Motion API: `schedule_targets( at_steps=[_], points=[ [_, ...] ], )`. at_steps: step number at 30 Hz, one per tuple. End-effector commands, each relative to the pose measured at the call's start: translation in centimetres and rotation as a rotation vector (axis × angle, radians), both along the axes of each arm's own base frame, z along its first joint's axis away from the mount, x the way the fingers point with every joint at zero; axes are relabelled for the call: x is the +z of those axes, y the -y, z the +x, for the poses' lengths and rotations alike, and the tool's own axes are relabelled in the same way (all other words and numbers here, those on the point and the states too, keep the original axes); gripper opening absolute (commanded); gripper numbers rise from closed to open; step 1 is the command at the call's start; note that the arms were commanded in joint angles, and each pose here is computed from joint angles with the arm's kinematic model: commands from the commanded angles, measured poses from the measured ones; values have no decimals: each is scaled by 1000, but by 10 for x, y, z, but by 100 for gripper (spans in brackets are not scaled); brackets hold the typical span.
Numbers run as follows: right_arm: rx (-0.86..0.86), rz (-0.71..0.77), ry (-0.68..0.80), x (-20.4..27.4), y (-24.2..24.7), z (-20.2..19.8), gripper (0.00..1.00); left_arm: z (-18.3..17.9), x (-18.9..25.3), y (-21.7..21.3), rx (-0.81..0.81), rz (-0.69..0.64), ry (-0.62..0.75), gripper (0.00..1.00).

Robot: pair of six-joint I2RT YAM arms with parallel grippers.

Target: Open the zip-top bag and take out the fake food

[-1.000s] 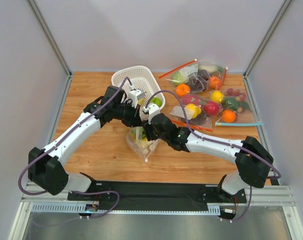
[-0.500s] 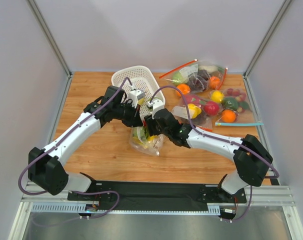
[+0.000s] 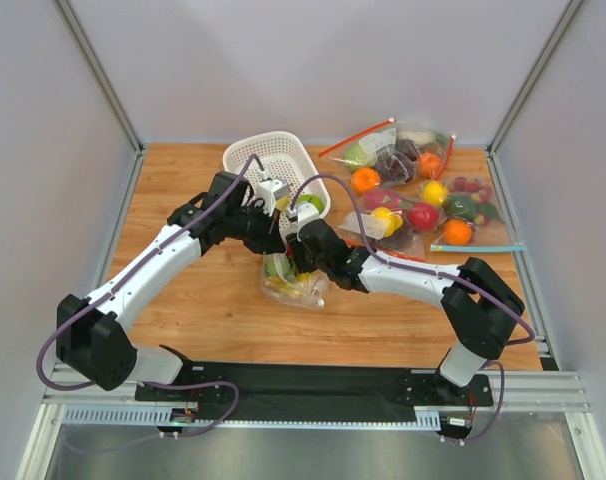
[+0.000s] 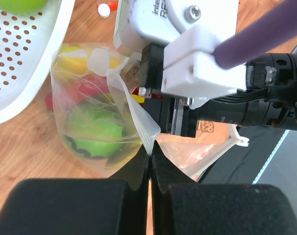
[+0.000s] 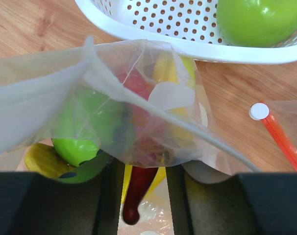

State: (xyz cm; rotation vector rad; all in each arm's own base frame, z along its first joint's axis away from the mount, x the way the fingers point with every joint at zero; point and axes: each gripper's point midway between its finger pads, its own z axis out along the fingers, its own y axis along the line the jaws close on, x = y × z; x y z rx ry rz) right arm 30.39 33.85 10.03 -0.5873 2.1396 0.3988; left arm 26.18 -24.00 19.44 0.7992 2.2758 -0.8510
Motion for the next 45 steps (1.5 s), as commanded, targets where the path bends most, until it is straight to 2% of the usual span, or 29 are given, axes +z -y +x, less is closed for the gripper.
schedule_targets(
  at_steps=[1,5,6,8,21,36,45],
  points=[
    [-26,18,36,9,0,10,37,0,25,6,-29,-46,66,0],
    [-23,30,48,19,-1,11,22,1,25,5,-24,-44,64,0],
    [-24,36,51,23,-1,11,11,1,24,5,-24,-42,65,0],
    [-25,51,64,33,1,10,1,1,23,5,-24,-39,61,0],
    [-52,164,167,123,39,-14,0,2,19,4,-16,-26,51,0],
    [-85,190,161,156,91,-54,0,5,18,2,-3,-18,59,0],
    [-128,155,207,173,121,-62,0,6,15,2,-1,-12,53,0]
  ],
)
